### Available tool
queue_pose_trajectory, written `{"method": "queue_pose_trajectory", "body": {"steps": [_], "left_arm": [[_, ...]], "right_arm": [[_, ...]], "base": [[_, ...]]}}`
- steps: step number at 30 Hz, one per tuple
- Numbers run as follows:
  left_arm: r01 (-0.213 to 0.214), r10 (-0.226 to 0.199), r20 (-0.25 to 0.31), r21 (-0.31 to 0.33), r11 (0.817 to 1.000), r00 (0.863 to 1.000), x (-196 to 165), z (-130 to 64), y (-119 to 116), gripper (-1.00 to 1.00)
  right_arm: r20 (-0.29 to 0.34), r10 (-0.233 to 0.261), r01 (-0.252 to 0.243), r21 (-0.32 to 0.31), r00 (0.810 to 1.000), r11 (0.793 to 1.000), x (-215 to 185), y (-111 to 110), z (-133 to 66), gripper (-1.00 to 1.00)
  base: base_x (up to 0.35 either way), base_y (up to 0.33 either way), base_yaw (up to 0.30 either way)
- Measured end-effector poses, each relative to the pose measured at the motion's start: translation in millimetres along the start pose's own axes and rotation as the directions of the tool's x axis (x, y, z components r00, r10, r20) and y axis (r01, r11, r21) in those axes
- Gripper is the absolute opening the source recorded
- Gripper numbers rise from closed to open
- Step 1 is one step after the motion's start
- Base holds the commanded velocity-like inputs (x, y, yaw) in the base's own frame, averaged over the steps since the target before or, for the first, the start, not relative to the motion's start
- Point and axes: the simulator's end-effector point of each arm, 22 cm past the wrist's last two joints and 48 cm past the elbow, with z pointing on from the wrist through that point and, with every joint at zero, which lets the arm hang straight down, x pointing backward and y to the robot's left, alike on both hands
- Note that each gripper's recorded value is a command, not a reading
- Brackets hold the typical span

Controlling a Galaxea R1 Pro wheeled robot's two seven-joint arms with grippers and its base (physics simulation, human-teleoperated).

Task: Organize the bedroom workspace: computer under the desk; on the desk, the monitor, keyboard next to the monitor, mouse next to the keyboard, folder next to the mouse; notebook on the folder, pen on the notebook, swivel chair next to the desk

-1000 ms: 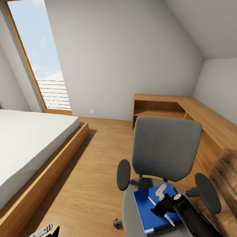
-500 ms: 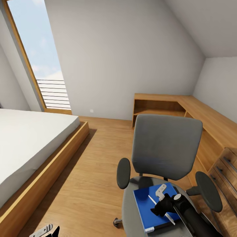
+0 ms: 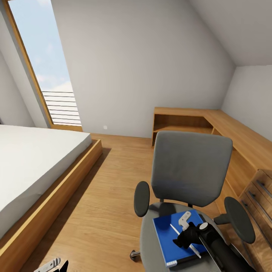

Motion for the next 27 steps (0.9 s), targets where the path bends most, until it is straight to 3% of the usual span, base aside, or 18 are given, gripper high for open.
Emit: {"method": "queue_pose_trajectory", "body": {"steps": [16,17,27], "left_arm": [[0.0,0.0,-0.004,-0.001,1.0,1.0,1.8,0.0,0.7,1.0],[0.0,0.0,-0.004,-0.001,1.0,1.0,1.7,0.0,0.7,1.0],[0.0,0.0,-0.002,-0.001,1.0,1.0,1.4,0.0,0.5,1.0]], "right_arm": [[0.0,-0.001,0.001,0.001,1.0,1.0,0.0,-0.3,0.0,1.0],[0.0,0.0,0.0,0.001,1.0,1.0,0.0,-0.5,-0.1,-1.0],[0.001,0.001,-0.001,0.002,1.0,1.0,-0.1,-1.1,-0.3,-1.0]], "base": [[0.0,0.0,0.0],[0.0,0.0,0.0],[0.0,0.0,0.0]]}}
